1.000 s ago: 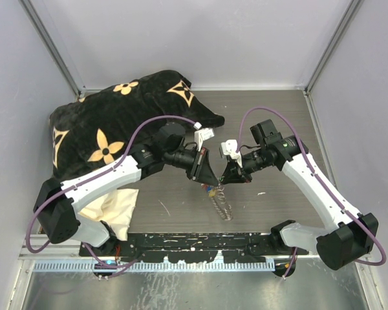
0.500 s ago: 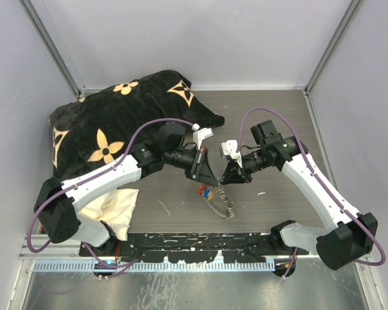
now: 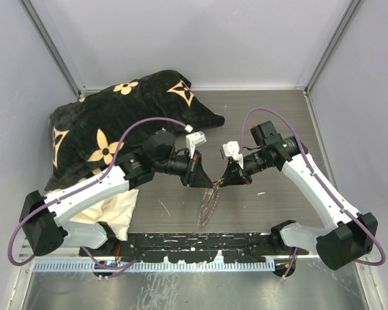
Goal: Remove the keys from the keyring
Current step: Remove the key from the keyring.
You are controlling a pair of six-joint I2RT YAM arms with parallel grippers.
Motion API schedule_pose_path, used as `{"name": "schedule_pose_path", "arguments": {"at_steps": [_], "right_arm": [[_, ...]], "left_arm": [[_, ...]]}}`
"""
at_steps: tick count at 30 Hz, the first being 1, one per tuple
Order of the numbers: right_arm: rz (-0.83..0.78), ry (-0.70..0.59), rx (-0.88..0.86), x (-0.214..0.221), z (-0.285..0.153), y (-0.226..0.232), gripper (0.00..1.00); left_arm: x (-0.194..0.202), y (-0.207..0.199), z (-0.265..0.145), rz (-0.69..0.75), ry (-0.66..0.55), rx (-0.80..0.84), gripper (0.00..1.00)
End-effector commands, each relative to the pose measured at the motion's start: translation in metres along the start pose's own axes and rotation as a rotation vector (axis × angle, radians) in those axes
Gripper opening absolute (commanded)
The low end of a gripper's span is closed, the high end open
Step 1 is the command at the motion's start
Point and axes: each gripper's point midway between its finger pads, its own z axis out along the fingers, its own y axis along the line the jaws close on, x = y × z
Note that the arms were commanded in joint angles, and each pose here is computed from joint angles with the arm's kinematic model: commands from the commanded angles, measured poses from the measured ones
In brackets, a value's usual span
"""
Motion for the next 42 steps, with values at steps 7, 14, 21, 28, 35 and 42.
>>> {"name": "schedule_pose_path", "arguments": {"at_steps": [7, 14, 21, 28, 35, 42], "right_arm": [[-0.035, -0.036, -0.008, -0.01, -0.003, 0.005, 0.01], [-0.048, -0.048, -0.019, -0.013, -0.004, 0.009, 0.01], [-0.052, -0.047, -0.019, -0.012, -0.004, 0.01, 0.01], [-0.053, -0.041, -0.016, -0.011, -0.004, 0.009, 0.01], [-0.043, -0.029, 0.002, -0.008, -0.003, 0.005, 0.01], [-0.021, -0.022, 0.019, -0.007, -0.003, -0.001, 0.01]], "left_arm": [[-0.012, -0.023, -0.004, 0.136, -0.095, 0.145, 0.0], [-0.011, 0.008, 0.003, 0.081, -0.105, 0.015, 0.0], [-0.017, 0.022, 0.003, 0.081, -0.16, -0.055, 0.1], [-0.028, 0.046, -0.007, 0.057, -0.243, -0.215, 0.31], [-0.041, 0.03, -0.037, 0.116, -0.365, -0.233, 0.52], [-0.033, 0.001, -0.045, 0.108, -0.351, -0.138, 0.54]]}}
